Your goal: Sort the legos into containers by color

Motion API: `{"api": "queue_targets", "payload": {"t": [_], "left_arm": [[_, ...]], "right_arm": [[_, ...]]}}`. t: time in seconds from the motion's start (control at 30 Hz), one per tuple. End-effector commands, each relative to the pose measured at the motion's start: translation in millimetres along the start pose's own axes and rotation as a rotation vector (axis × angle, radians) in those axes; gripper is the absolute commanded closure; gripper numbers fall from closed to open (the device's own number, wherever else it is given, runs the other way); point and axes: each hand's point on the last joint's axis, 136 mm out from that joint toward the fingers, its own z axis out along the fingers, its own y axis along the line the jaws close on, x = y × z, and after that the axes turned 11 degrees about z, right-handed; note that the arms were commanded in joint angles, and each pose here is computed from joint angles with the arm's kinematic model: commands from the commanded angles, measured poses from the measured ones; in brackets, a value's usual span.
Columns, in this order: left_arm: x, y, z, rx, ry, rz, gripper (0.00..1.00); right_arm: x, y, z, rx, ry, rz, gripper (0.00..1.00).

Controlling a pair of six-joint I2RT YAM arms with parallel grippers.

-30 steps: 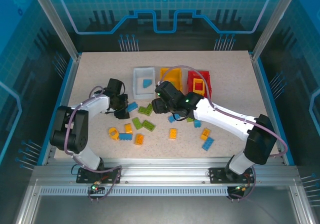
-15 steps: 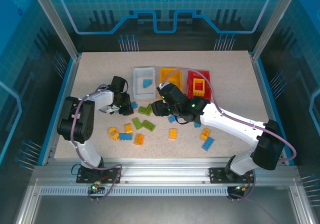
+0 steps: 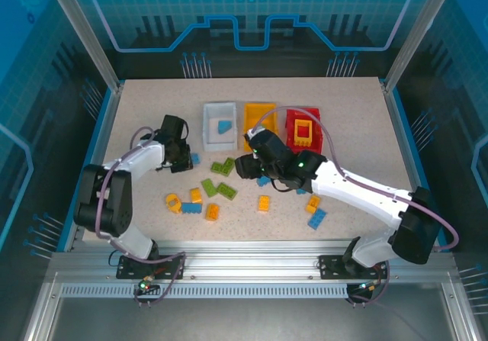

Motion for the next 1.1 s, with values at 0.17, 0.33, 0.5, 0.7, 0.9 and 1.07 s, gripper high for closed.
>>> {"api": "queue_targets", "payload": {"t": [0.17,0.33,0.5,0.7,0.9,1.07], "left_arm": [[26,-65,-62,0.142,-0.143,0.677,0.78],[64,-109,-64,0.186,-0.158,0.992,0.78],[81,-137,-42,0.109,-0.216,1.226,0.77],[82,-155,-19,0.024,-0.295,1.39,0.77],[91,-151,6,-0.031,-0.277,1.489,0.73],[87,-135,23,-0.117,-0.275,1.499,0.67]], "right_arm": [[-45,-14,-6,-0.141,-0.136,0.154,0.41],[-63,-24,-8,-0.153,-0.168,0.206,0.41],[-68,-30,-12,-0.143,-0.174,0.208,0.41],[-65,-34,-12,-0.131,-0.163,0.199,0.41],[-65,-18,-19,-0.249,-0.186,0.173,0.31],[-60,-22,-22,-0.248,-0.174,0.194,0.3]]}}
